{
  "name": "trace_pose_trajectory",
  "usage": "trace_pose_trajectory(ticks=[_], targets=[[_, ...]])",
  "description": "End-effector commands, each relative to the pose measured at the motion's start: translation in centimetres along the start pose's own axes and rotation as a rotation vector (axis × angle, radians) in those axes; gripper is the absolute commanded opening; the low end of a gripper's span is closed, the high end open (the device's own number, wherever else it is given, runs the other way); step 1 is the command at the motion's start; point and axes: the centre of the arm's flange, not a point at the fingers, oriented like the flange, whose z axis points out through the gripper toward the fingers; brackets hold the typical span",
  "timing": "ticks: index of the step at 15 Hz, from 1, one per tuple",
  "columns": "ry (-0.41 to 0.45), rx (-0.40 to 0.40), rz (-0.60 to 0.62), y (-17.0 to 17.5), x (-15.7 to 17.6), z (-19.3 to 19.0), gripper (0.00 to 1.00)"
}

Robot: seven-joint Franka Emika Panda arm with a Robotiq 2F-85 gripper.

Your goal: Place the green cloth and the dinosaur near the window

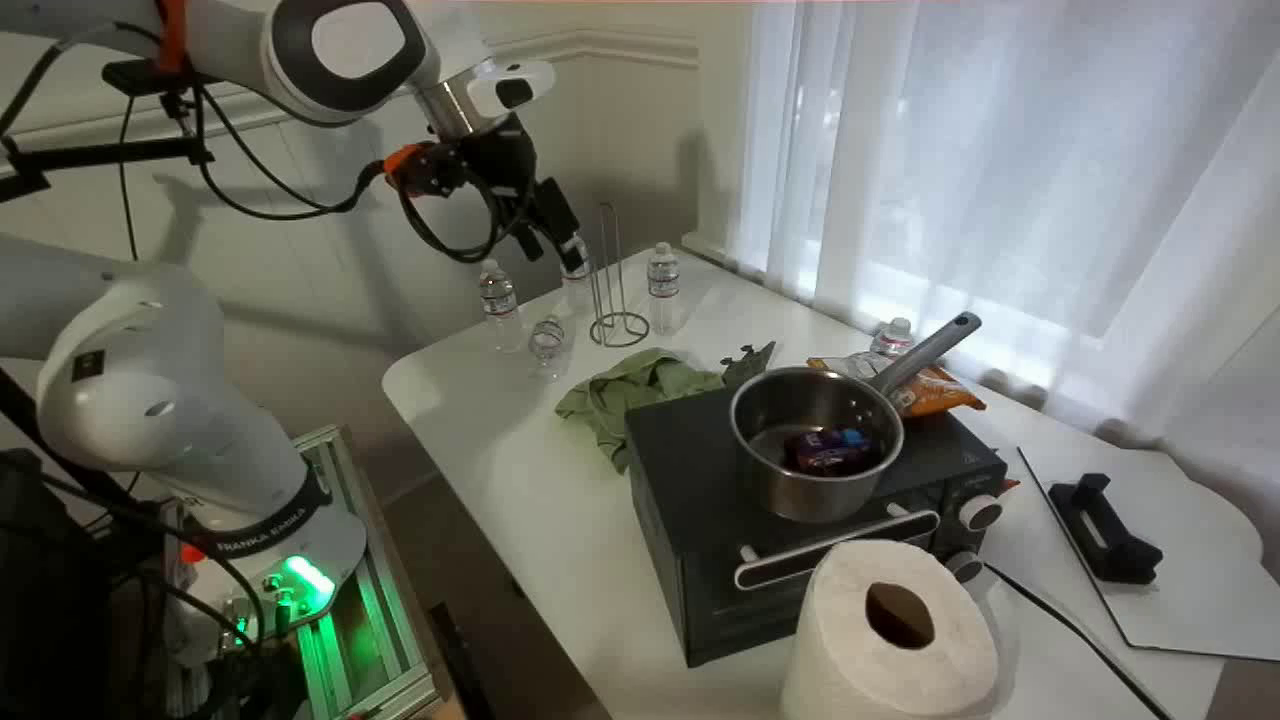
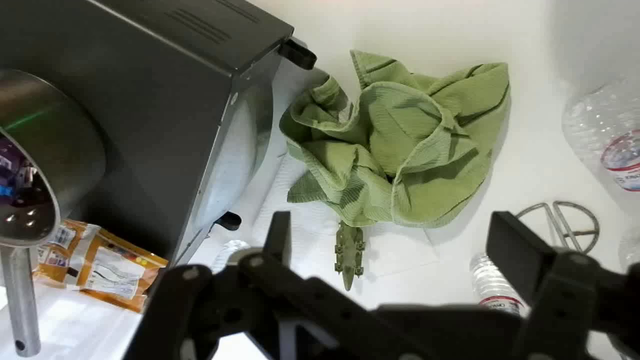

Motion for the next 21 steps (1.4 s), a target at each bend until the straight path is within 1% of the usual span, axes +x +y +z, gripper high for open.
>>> trace_pose_trajectory(ticks=[1, 9, 11, 12, 13, 15, 18, 21], targets=[[0.0, 0.0, 0.0, 0.0, 0.0, 0.0, 1.0], [0.0, 0.0, 0.0, 0.0, 0.0, 0.0, 1.0], [-0.049, 0.002, 0.017, -0.9, 1.5, 1.6, 1.0], [-0.049, 0.003, 0.024, -1.7, 1.9, 2.7, 1.0], [-0.075, 0.002, 0.024, -2.3, 2.1, 3.6, 1.0], [-0.092, 0.013, 0.038, -3.9, 2.8, 6.1, 1.0], [-0.09, 0.042, 0.058, -5.6, 4.3, 10.5, 1.0], [-0.09, 0.089, 0.063, -6.4, 5.9, 14.8, 1.0]])
